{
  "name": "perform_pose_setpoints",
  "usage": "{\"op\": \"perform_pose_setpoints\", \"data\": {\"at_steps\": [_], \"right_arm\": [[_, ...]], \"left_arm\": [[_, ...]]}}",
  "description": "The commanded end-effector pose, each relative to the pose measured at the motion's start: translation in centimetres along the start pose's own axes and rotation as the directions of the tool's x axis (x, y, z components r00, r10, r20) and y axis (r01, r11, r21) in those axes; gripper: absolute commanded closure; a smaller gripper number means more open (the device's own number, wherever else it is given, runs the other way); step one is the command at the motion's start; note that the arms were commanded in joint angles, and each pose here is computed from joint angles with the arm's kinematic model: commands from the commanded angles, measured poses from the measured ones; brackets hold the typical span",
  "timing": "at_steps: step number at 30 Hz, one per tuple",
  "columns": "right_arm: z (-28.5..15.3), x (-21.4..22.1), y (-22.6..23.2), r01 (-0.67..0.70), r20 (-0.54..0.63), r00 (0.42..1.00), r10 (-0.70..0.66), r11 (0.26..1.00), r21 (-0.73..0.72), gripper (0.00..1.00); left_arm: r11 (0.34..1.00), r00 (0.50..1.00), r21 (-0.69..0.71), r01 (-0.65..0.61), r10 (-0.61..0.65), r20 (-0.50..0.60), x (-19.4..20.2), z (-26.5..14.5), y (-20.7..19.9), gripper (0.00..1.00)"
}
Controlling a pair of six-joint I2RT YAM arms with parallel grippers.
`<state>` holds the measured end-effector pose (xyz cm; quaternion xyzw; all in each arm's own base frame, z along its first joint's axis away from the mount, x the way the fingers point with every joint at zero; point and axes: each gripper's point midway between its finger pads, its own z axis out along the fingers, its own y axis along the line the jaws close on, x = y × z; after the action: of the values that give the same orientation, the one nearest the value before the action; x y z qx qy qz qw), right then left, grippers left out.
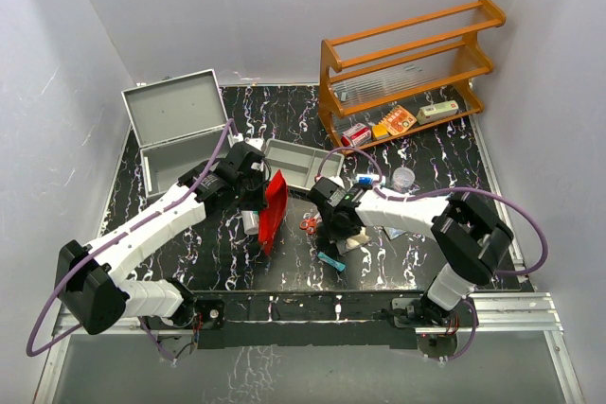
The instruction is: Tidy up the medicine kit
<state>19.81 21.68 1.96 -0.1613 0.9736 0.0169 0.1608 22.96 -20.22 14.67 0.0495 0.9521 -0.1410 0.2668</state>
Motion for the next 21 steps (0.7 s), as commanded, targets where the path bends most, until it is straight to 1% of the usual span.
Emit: {"op": "perform_pose_setpoints", "data": {"at_steps": [1, 4, 6, 7, 10, 14, 18, 21], "right_arm": [[0.4, -1.2, 0.7, -0.017, 0.045, 0.999, 0.017, 1.0, -0.008, 0.77], [0.5, -1.2, 0.7, -0.035, 0.049, 0.998, 0.035, 0.999, -0.015, 0.91], [0.2, -1.4, 0.9, -0.044, 0.063, 0.997, 0.045, 0.999, -0.024, 0.98], [0.0, -1.7, 0.9, -0.052, 0.073, 0.996, 0.054, 0.998, -0.026, 1.0], [-1.1, -2.8, 1.0, -0.082, 0.12, 0.989, 0.086, 0.996, -0.038, 1.0], [-4.1, -5.1, 1.2, -0.154, 0.235, 0.956, 0.173, 0.983, -0.097, 1.0], [-8.3, -7.5, 2.0, -0.207, 0.348, 0.895, 0.277, 0.952, -0.226, 1.0], [-12.1, -9.4, 3.1, -0.209, 0.414, 0.835, 0.362, 0.906, -0.369, 1.0]], "left_arm": [[1.0, 1.0, 0.019, 0.007, -0.007, 0.011, -0.2, -0.3, -0.1, 1.0], [1.0, 1.0, 0.024, 0.004, -0.004, 0.008, -0.2, -0.2, -0.3, 1.0], [1.0, 1.0, 0.023, 0.003, -0.003, 0.006, -0.2, -0.1, -0.2, 1.0], [1.0, 1.0, 0.024, 0.002, -0.002, 0.004, -0.2, 0.0, -0.3, 1.0], [1.0, 1.0, 0.029, 0.0, 0.0, 0.004, -0.2, 0.1, -0.4, 1.0], [0.999, 1.0, 0.046, 0.004, -0.004, 0.008, -0.4, 0.2, -0.8, 1.0], [0.997, 1.0, 0.072, 0.009, -0.01, 0.019, -0.9, 0.3, -1.4, 1.0], [0.996, 1.0, 0.09, 0.009, -0.011, 0.02, -1.1, 0.3, -1.9, 1.0]]}}
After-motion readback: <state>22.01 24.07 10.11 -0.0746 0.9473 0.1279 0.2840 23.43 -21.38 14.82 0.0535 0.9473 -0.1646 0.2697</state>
